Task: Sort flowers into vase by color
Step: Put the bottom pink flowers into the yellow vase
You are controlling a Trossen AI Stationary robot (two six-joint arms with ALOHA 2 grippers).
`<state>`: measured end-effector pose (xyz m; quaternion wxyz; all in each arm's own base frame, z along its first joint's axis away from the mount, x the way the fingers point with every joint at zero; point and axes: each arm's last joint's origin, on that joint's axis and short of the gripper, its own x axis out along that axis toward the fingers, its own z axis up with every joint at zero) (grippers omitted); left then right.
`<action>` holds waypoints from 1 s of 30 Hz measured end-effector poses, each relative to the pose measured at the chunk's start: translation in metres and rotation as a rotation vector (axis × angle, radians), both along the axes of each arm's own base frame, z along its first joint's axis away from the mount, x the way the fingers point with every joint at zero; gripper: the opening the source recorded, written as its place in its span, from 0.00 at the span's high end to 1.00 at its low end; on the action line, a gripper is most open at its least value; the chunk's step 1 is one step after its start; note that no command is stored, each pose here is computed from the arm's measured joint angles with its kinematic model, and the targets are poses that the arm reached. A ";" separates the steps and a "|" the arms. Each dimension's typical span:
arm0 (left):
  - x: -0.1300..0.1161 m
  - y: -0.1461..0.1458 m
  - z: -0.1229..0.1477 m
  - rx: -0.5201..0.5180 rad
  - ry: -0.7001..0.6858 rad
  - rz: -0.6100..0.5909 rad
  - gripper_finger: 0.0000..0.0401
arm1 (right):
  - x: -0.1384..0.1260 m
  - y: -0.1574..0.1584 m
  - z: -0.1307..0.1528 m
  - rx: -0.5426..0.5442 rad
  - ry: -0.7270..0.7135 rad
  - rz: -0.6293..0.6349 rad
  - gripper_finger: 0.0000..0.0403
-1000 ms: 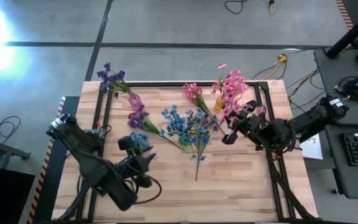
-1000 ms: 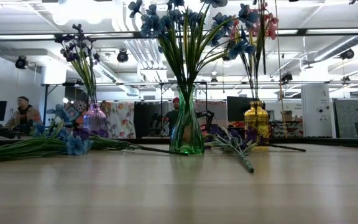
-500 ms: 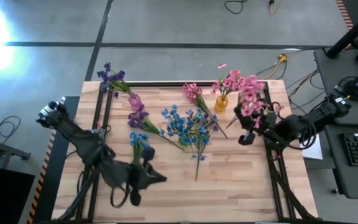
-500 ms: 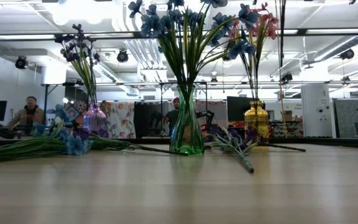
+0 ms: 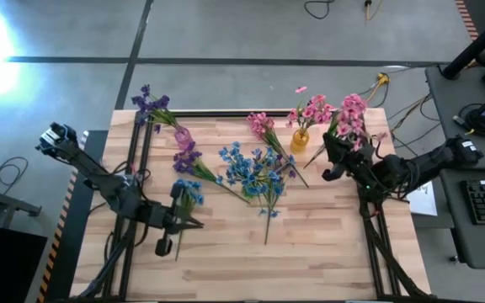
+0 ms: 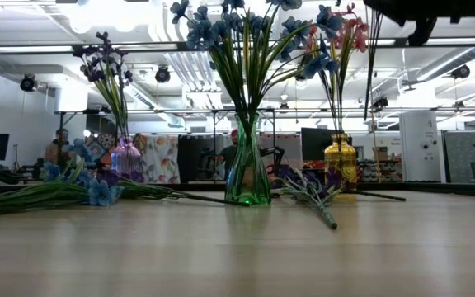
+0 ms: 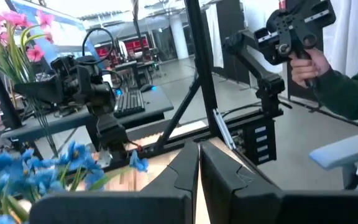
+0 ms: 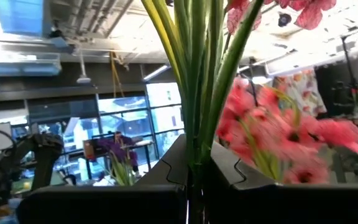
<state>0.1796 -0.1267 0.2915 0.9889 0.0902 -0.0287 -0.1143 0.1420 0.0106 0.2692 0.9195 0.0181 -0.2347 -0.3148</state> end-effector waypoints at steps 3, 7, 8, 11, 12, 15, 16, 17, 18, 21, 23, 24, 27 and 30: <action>-0.003 0.002 -0.003 0.011 -0.001 0.002 1.00 | 0.000 -0.003 -0.004 0.005 0.005 -0.017 0.96; -0.003 0.003 -0.005 0.033 0.007 0.011 1.00 | 0.000 -0.004 -0.004 -0.002 0.012 -0.025 0.96; -0.003 0.003 -0.006 0.035 0.010 0.017 1.00 | 0.000 -0.004 -0.003 -0.006 0.013 -0.027 0.96; -0.002 0.003 -0.009 0.058 0.038 0.027 1.00 | 0.001 -0.003 0.000 -0.020 0.018 -0.033 0.96; -0.002 0.003 -0.009 0.061 0.040 0.029 1.00 | 0.001 -0.003 0.000 -0.023 0.019 -0.034 0.96; -0.002 0.004 -0.009 0.061 0.038 0.035 1.00 | 0.001 -0.003 0.000 -0.024 0.021 -0.036 0.96; -0.002 0.004 -0.009 0.062 0.039 0.035 1.00 | 0.001 -0.003 0.000 -0.024 0.021 -0.036 0.96; -0.002 0.004 -0.009 0.062 0.040 0.035 1.00 | 0.001 -0.003 0.000 -0.025 0.022 -0.035 0.96; -0.002 0.004 -0.010 0.061 0.041 0.036 1.00 | 0.001 -0.003 0.000 -0.025 0.024 -0.035 0.96; -0.002 0.004 -0.012 0.052 0.049 0.036 1.00 | 0.002 -0.003 -0.001 -0.027 0.036 -0.035 0.96; -0.002 0.004 -0.012 0.034 0.052 0.035 1.00 | 0.002 -0.003 -0.001 -0.028 0.040 -0.034 0.96; -0.002 0.004 -0.012 0.026 0.052 0.035 1.00 | 0.002 -0.003 -0.001 -0.028 0.040 -0.034 0.96; -0.002 0.004 -0.013 0.007 0.056 0.035 1.00 | 0.002 -0.003 -0.002 -0.025 0.040 -0.032 0.96; -0.002 0.004 -0.012 -0.003 0.050 0.035 1.00 | 0.002 -0.003 -0.002 -0.029 0.042 -0.030 0.96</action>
